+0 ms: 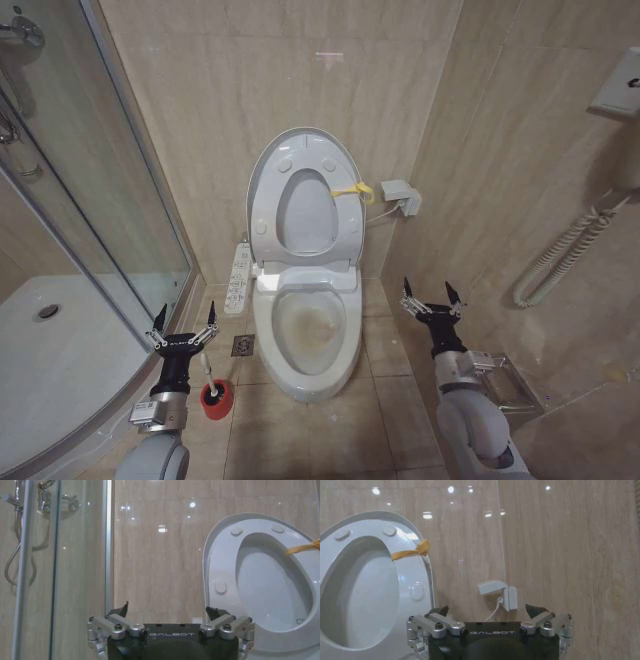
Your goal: Open the toilet lid, clean the toilet bowl with a toilet brush, close the toilet lid, and flush.
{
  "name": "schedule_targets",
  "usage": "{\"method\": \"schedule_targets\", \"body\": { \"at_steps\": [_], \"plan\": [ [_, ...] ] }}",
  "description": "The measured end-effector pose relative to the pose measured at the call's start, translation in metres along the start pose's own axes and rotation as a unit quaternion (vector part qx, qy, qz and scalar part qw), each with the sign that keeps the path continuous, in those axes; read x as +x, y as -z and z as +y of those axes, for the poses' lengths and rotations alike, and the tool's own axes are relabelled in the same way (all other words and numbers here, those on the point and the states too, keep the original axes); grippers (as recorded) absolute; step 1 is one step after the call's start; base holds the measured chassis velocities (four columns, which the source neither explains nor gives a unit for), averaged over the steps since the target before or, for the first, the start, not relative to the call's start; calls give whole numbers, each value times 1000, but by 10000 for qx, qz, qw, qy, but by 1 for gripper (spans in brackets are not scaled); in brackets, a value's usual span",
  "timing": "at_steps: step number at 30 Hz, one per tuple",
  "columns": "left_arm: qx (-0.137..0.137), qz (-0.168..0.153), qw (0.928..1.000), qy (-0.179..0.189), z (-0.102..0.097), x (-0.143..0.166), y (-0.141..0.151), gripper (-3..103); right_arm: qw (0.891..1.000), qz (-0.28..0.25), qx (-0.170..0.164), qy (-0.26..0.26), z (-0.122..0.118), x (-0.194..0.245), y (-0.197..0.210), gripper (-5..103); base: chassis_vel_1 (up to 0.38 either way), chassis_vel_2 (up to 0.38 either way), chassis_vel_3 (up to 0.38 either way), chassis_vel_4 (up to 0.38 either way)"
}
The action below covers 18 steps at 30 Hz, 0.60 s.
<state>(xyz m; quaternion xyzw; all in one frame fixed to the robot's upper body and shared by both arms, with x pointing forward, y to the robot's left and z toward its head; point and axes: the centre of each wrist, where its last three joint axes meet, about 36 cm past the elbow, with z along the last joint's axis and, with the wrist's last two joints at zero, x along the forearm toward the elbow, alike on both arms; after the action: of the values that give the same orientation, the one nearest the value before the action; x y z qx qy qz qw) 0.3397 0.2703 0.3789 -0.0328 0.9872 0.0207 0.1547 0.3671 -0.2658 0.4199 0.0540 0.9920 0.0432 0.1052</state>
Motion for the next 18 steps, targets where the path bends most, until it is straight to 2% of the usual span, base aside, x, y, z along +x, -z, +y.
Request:
{"method": "schedule_targets", "body": {
  "at_steps": [18],
  "plan": [
    [0,-1,10000,0,0,0,0,100,9998,57,-74,183,11,4,-7,100,0,0,0,0]
  ]
}}
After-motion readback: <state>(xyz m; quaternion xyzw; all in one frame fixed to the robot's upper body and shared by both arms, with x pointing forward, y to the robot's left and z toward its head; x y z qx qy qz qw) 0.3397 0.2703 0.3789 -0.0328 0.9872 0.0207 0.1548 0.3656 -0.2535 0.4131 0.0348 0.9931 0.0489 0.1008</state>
